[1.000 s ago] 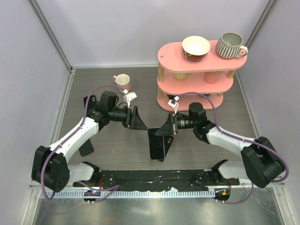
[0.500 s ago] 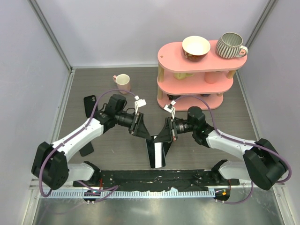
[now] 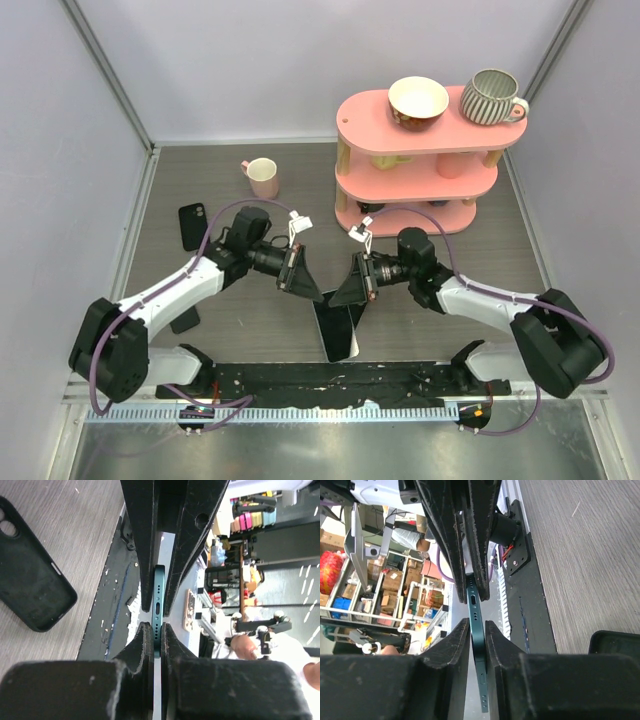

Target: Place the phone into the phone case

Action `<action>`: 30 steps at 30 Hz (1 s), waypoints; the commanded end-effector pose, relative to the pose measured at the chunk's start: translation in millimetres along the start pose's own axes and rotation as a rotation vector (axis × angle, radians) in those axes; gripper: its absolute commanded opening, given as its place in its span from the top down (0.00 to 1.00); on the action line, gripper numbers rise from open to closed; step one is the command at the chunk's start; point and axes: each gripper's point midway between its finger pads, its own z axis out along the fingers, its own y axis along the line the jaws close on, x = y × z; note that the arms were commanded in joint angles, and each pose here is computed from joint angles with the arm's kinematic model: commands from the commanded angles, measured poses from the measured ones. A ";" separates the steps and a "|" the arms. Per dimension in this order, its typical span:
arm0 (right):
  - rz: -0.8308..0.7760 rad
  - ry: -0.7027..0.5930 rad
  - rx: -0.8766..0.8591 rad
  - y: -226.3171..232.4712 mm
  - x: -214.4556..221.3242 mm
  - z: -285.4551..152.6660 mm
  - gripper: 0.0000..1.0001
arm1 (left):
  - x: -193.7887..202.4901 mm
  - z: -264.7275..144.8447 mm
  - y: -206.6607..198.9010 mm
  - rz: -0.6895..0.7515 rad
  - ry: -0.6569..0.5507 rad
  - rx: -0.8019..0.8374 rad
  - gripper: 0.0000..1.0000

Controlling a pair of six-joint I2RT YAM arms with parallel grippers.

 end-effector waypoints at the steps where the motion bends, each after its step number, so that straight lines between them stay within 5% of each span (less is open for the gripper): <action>1: -0.073 -0.126 -0.050 15.5 -41.0 -3.7 0.73 | -5.4 0.6 2.9 -0.060 -0.066 -0.026 1.00; 6: 0.032 -0.239 -0.104 18.6 -59.2 -25.8 0.43 | -9.5 -8.9 8.3 -0.120 -0.146 -0.046 1.00; 10: 0.077 -0.344 -0.133 24.1 -77.5 -44.9 0.31 | -24.1 -23.5 18.3 -0.155 -0.259 -0.113 1.00; 12: 0.106 -0.399 -0.121 20.9 -86.4 -51.5 0.11 | -29.8 -26.0 23.2 -0.197 -0.304 -0.141 1.00; 18: 0.340 -0.740 0.011 -11.9 -109.2 -87.3 0.07 | -65.2 -49.0 35.8 -0.277 -0.583 -0.296 1.00; 24: 0.490 -1.133 0.192 -40.1 -97.3 -139.6 0.08 | -92.6 -114.8 46.8 -0.381 -1.117 -0.385 1.00; 30: 0.426 -1.255 0.317 -37.6 -89.9 -153.0 0.10 | -95.6 -156.3 43.1 -0.374 -1.377 -0.378 1.00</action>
